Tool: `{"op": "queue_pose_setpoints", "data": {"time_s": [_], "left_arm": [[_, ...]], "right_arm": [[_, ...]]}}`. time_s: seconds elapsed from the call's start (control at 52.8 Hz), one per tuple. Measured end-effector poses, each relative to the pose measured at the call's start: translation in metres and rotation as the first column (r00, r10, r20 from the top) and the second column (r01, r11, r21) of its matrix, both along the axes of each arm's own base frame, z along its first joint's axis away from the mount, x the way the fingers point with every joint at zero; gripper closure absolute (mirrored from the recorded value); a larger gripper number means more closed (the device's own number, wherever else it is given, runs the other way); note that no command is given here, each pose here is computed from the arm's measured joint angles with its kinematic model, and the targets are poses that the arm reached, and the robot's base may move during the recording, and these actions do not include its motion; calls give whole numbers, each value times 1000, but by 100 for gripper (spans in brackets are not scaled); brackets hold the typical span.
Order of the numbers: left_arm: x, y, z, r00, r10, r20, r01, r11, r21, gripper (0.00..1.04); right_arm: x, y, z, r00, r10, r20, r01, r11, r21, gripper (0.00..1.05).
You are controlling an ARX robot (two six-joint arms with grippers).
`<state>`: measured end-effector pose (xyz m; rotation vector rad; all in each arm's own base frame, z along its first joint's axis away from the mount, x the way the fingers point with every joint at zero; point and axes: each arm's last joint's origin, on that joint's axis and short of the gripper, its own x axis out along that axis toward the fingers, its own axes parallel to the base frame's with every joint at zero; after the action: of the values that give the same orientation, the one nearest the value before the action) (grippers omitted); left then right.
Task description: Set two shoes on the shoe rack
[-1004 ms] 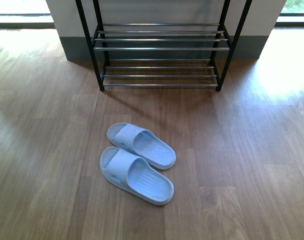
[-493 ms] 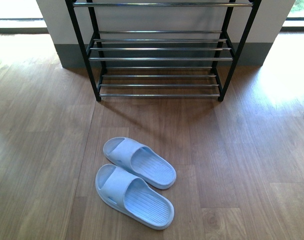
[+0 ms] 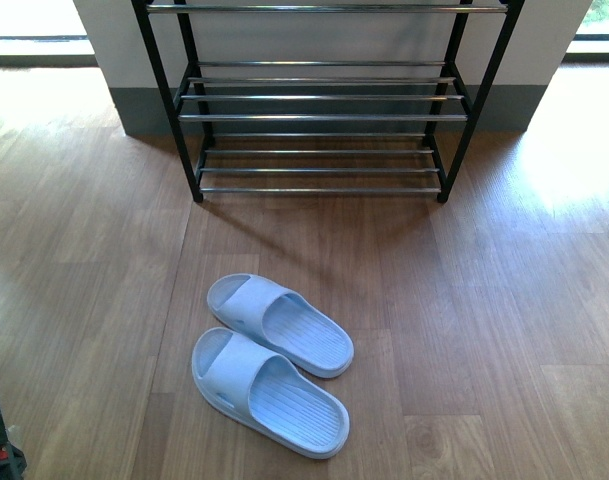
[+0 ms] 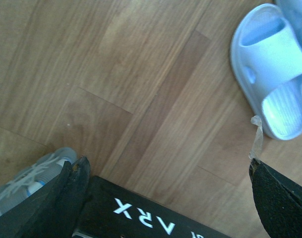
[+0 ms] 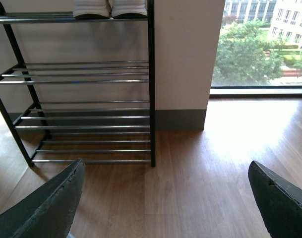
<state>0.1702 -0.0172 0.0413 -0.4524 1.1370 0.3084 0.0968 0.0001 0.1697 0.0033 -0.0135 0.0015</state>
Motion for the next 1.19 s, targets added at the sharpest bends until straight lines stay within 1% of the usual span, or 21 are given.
{"op": "queue_pose_setpoints", "data": {"time_s": [0.057, 0.227, 0.455, 0.474, 0.549, 0.606, 0.625, 0.682, 0.758, 0.796, 0.853, 0.891, 0.966, 1.061, 1.194], "left_arm": [[1, 0, -1, 1000, -15, -6, 15, 1000, 8, 9], [3, 1, 15, 998, -56, 29, 55, 998, 31, 9], [3, 2, 15, 998, -62, 28, 61, 998, 34, 9], [3, 2, 15, 997, -63, 34, 62, 998, 32, 9], [4, 2, 9, 990, -79, 119, 77, 997, 26, 9], [12, 1, 2, 981, -81, 175, 75, 996, 40, 9], [18, 1, -5, 978, -83, 191, 77, 996, 36, 9], [29, -2, -18, 976, -91, 196, 86, 996, 36, 9], [39, -6, -36, 981, -110, 162, 105, 994, 34, 9], [44, -11, -49, 982, -130, 137, 124, 991, 52, 9], [49, -17, -64, 982, -153, 109, 152, 988, 15, 9], [54, -21, -71, 980, -169, 104, 168, 986, 18, 9], [60, -29, -81, 977, -195, 91, 196, 981, -10, 9], [68, -36, -88, 972, -213, 102, 216, 976, -24, 9], [84, -49, -113, 961, -260, 96, 266, 962, -66, 9]], "right_arm": [[0, 0, 0, 1000, 0, 0, 0, 1000, 0, 9], [0, 0, 0, 1000, 0, 0, 0, 1000, 0, 9], [0, 0, 0, 1000, 0, 0, 0, 1000, 0, 9], [0, 0, 0, 1000, 0, 0, 0, 1000, 0, 9], [0, 0, 0, 1000, 0, 0, 0, 1000, 0, 9], [0, 0, 0, 1000, 0, 0, 0, 1000, 0, 9], [0, 0, 0, 1000, 0, 0, 0, 1000, 0, 9], [0, 0, 0, 1000, 0, 0, 0, 1000, 0, 9], [0, 0, 0, 1000, 0, 0, 0, 1000, 0, 9], [0, 0, 0, 1000, 0, 0, 0, 1000, 0, 9], [0, 0, 0, 1000, 0, 0, 0, 1000, 0, 9], [0, 0, 0, 1000, 0, 0, 0, 1000, 0, 9], [0, 0, 0, 1000, 0, 0, 0, 1000, 0, 9], [0, 0, 0, 1000, 0, 0, 0, 1000, 0, 9], [0, 0, 0, 1000, 0, 0, 0, 1000, 0, 9]]}}
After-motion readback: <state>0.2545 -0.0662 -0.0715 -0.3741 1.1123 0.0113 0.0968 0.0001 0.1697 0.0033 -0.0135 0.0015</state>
